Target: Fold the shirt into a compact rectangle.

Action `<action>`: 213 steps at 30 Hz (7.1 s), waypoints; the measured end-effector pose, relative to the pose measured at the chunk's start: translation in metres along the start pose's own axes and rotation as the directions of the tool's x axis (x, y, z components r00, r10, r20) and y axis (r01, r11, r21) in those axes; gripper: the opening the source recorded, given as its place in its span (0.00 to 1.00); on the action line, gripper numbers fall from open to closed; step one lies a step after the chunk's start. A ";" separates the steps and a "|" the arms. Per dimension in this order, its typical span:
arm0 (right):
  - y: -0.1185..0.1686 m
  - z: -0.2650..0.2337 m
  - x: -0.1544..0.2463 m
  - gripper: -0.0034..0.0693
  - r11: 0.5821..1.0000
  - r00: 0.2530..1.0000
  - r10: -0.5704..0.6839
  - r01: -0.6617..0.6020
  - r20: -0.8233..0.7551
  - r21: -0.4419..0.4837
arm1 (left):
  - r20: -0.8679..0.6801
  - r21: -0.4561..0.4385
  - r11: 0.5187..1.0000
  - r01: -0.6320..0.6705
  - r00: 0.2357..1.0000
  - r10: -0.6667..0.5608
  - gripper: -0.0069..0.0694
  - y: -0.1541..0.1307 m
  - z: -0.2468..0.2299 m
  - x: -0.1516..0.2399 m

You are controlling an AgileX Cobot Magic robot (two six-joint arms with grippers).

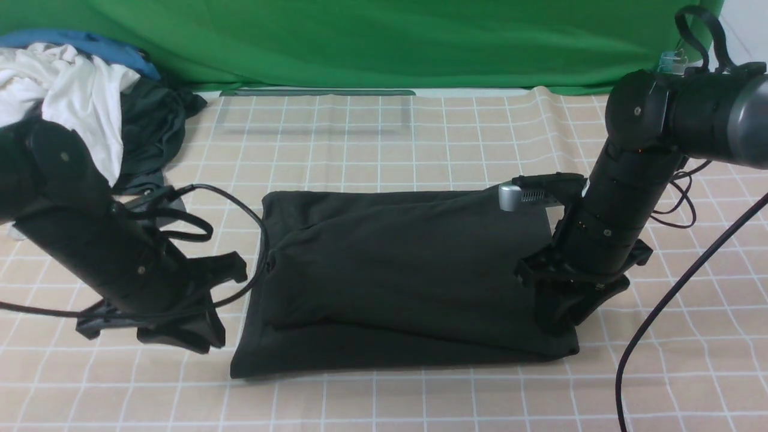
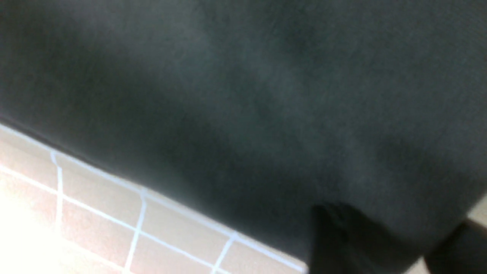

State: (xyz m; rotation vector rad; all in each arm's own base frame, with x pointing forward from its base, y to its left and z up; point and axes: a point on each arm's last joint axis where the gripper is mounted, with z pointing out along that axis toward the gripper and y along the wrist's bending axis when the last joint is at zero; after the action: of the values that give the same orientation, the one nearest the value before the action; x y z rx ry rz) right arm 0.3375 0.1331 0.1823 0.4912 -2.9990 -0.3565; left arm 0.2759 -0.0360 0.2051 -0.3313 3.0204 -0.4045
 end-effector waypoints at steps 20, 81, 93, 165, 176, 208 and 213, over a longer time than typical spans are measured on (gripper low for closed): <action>0.051 -0.255 0.233 0.10 0.957 -0.011 -0.284 0.058 0.959 0.284 | 0.771 0.078 0.961 -0.265 0.627 0.110 0.11 -0.006 -0.182 0.127; 0.018 -0.168 0.338 0.23 0.956 -0.630 -0.281 -0.119 0.724 0.267 | 0.964 -0.114 0.961 -0.253 0.204 0.168 0.11 0.078 -0.019 0.208; 0.018 -0.168 0.338 0.26 0.957 -0.630 -0.280 -0.119 0.724 0.266 | 0.958 -0.120 0.960 -0.251 0.225 0.179 0.11 0.079 -0.016 0.208; -0.033 -0.001 0.309 0.37 0.917 0.135 -0.257 -0.278 0.957 0.286 | 0.959 -0.121 0.960 -0.252 0.220 0.179 0.11 0.079 -0.017 0.208; -0.033 -0.001 0.309 0.37 0.916 0.136 -0.260 -0.279 0.956 0.289 | 0.959 -0.121 0.960 -0.252 0.220 0.179 0.11 0.079 -0.017 0.208; -0.033 -0.001 0.309 0.37 0.916 0.136 -0.261 -0.279 0.956 0.290 | 0.959 -0.121 0.960 -0.252 0.220 0.179 0.11 0.079 -0.017 0.208; -0.033 -0.001 0.309 0.37 0.916 0.136 -0.261 -0.279 0.956 0.290 | 0.959 -0.121 0.960 -0.252 0.220 0.179 0.11 0.079 -0.017 0.208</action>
State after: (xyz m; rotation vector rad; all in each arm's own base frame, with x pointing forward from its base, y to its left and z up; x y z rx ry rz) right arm 0.0555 0.0021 0.1884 0.2500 -4.5395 0.0691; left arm 0.0555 -0.0035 0.1901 -0.0629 1.7174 -0.1395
